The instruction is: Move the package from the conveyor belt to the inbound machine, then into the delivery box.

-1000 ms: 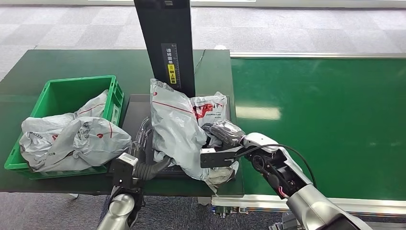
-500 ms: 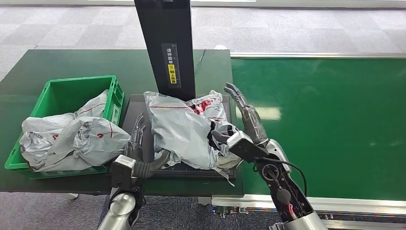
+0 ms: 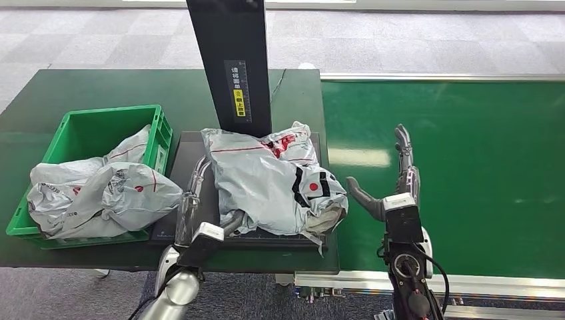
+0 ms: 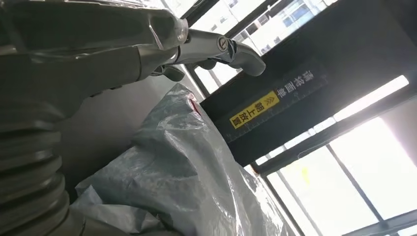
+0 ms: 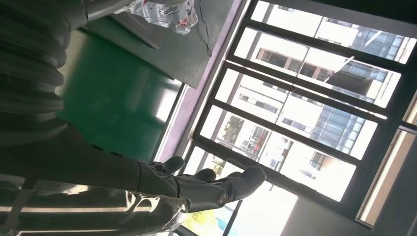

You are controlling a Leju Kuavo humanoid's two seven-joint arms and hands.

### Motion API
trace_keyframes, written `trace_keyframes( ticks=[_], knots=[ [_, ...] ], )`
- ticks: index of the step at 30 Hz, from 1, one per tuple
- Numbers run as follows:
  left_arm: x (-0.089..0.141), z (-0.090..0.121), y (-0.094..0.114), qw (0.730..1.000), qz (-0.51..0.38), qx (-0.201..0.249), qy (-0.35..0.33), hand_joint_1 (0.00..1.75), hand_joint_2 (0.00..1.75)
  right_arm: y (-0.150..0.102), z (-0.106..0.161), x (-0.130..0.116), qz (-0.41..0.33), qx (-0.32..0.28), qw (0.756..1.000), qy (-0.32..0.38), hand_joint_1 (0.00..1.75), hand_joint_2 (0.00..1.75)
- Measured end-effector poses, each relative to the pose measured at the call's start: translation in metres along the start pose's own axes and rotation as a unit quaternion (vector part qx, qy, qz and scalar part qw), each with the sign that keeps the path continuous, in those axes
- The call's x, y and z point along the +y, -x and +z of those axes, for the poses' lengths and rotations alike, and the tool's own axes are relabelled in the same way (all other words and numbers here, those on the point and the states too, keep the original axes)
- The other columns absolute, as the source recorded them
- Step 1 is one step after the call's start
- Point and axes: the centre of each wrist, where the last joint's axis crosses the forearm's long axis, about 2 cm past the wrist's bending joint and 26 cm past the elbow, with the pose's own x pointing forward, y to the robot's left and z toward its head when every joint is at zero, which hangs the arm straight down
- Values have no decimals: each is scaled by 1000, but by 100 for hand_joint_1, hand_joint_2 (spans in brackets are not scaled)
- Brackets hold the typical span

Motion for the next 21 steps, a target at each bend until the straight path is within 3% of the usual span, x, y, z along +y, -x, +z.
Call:
trace_keyframes(
  ticks=[8, 21],
  knots=[
    [-19, -3, -3, 988, -120, -11, 99, 0, 175, 3, 10, -2, 2, 16, 1000, 6, 0, 175],
    [-56, -6, -17, 965, -154, -21, 212, 0, 175, 0, 25, -2, 2, 30, 1000, -3, 0, 175]
  ],
)
